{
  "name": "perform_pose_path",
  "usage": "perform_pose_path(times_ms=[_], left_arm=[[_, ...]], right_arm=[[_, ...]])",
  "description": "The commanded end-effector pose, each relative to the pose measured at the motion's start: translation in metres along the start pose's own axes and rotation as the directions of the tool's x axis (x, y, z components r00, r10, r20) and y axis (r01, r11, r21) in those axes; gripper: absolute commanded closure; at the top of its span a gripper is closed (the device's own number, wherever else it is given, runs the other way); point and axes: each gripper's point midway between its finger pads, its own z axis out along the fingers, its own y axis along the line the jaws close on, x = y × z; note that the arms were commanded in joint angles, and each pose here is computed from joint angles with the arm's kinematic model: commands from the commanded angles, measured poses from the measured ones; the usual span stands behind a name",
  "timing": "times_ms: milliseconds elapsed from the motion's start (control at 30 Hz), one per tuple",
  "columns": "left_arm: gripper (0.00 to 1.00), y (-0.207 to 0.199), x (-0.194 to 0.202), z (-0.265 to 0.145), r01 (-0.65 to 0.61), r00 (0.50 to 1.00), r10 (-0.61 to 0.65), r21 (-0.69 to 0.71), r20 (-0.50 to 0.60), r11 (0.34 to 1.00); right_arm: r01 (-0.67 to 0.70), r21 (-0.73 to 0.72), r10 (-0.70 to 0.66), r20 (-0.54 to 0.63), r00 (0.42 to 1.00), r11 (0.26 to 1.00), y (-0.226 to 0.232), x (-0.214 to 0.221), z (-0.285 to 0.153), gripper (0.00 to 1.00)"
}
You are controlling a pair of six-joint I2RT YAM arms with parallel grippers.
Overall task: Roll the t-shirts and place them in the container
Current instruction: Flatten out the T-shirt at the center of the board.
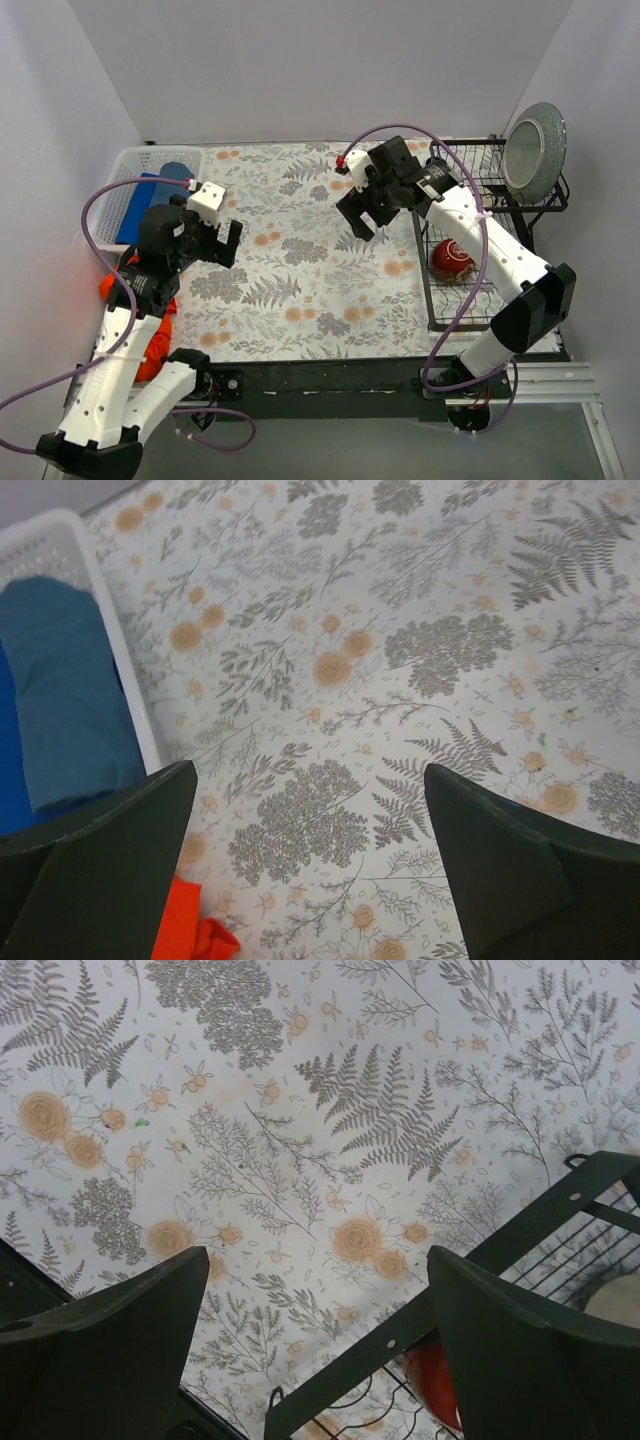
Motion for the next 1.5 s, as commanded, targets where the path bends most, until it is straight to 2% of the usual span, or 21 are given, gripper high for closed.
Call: perform_pose_path(times_ms=[0,133,167,200,300,433,500,633,700,767,833,967,1100,1167,1233,1333,1400,1467], left_arm=[[0.02,0.026,0.031,0.009,0.122,0.987,-0.132,-0.107,-0.088,0.987],[0.02,0.04,0.038,0.0,0.092,0.984,-0.114,-0.16,-0.138,0.983],[0.02,0.042,0.041,-0.004,0.061,0.984,-0.087,-0.166,-0.152,0.984],[0.02,0.048,0.054,-0.01,0.0,0.976,-0.042,-0.192,-0.213,0.981],[0.02,0.05,0.083,-0.02,-0.081,0.96,0.021,-0.208,-0.279,0.975],[0.03,0.044,0.106,-0.029,-0.098,0.942,0.029,-0.192,-0.334,0.976],[0.11,0.041,0.125,-0.034,-0.096,0.914,0.013,-0.187,-0.406,0.978],[0.17,0.031,0.158,-0.045,-0.082,0.876,-0.012,-0.174,-0.483,0.981],[0.18,0.037,0.174,-0.049,-0.11,0.854,-0.021,-0.221,-0.521,0.969],[0.22,0.042,0.204,-0.055,-0.154,0.797,-0.028,-0.248,-0.603,0.957],[0.27,0.045,0.215,-0.055,-0.162,0.773,-0.054,-0.279,-0.632,0.947],[0.31,0.057,0.216,-0.05,-0.199,0.772,-0.053,-0.321,-0.633,0.926],[0.35,0.071,0.224,-0.047,-0.332,0.723,0.059,-0.271,-0.688,0.903],[0.36,0.075,0.219,-0.04,-0.354,0.723,0.089,-0.258,-0.685,0.899],[0.37,0.079,0.222,-0.036,-0.39,0.688,0.125,-0.218,-0.715,0.895],[0.36,0.084,0.221,-0.026,-0.423,0.664,0.176,-0.171,-0.727,0.89],[0.43,0.086,0.222,-0.021,-0.432,0.656,0.193,-0.154,-0.729,0.889],[0.47,0.09,0.224,-0.021,-0.468,0.619,0.245,-0.1,-0.746,0.878]], right_arm=[[0.021,-0.113,-0.011,0.093,0.996,0.993,0.019,-0.025,-0.001,0.02],[0.132,-0.125,-0.112,0.152,0.982,0.983,0.017,-0.042,0.002,0.01],[0.203,-0.175,-0.18,0.142,0.973,0.963,0.024,-0.036,0.005,0.01],[0.236,-0.258,-0.195,0.175,0.965,0.937,0.039,-0.038,0.002,0.01],[0.255,-0.313,-0.201,0.193,0.96,0.915,0.049,-0.043,0.005,0.02],[0.288,-0.278,-0.237,0.202,0.95,0.916,0.043,-0.053,0.005,0.04],[0.276,-0.259,-0.231,0.189,0.954,0.926,0.039,-0.051,0.007,0.04],[0.259,-0.301,-0.215,0.171,0.962,0.918,0.048,-0.041,0.007,0.05],[0.256,-0.337,-0.211,0.165,0.963,0.906,0.057,-0.035,0.007,0.05],[0.261,-0.358,-0.212,0.17,0.962,0.896,0.063,-0.034,0.005,0.05],[0.273,-0.367,-0.224,0.171,0.96,0.89,0.069,-0.032,0.005,0.05],[0.297,-0.355,-0.25,0.174,0.953,0.886,0.073,-0.032,0.004,0.05],[0.314,-0.354,-0.266,0.179,0.947,0.881,0.076,-0.032,0.002,0.05],[0.32,-0.351,-0.272,0.18,0.945,0.88,0.078,-0.031,0.0,0.05],[0.331,-0.345,-0.283,0.183,0.941,0.878,0.079,-0.032,-0.001,0.05],[0.334,-0.332,-0.286,0.185,0.94,0.882,0.079,-0.033,-0.005,0.05],[0.336,-0.334,-0.285,0.192,0.939,0.881,0.081,-0.033,-0.008,0.04],[0.342,-0.332,-0.289,0.2,0.936,0.879,0.082,-0.034,-0.01,0.04]])
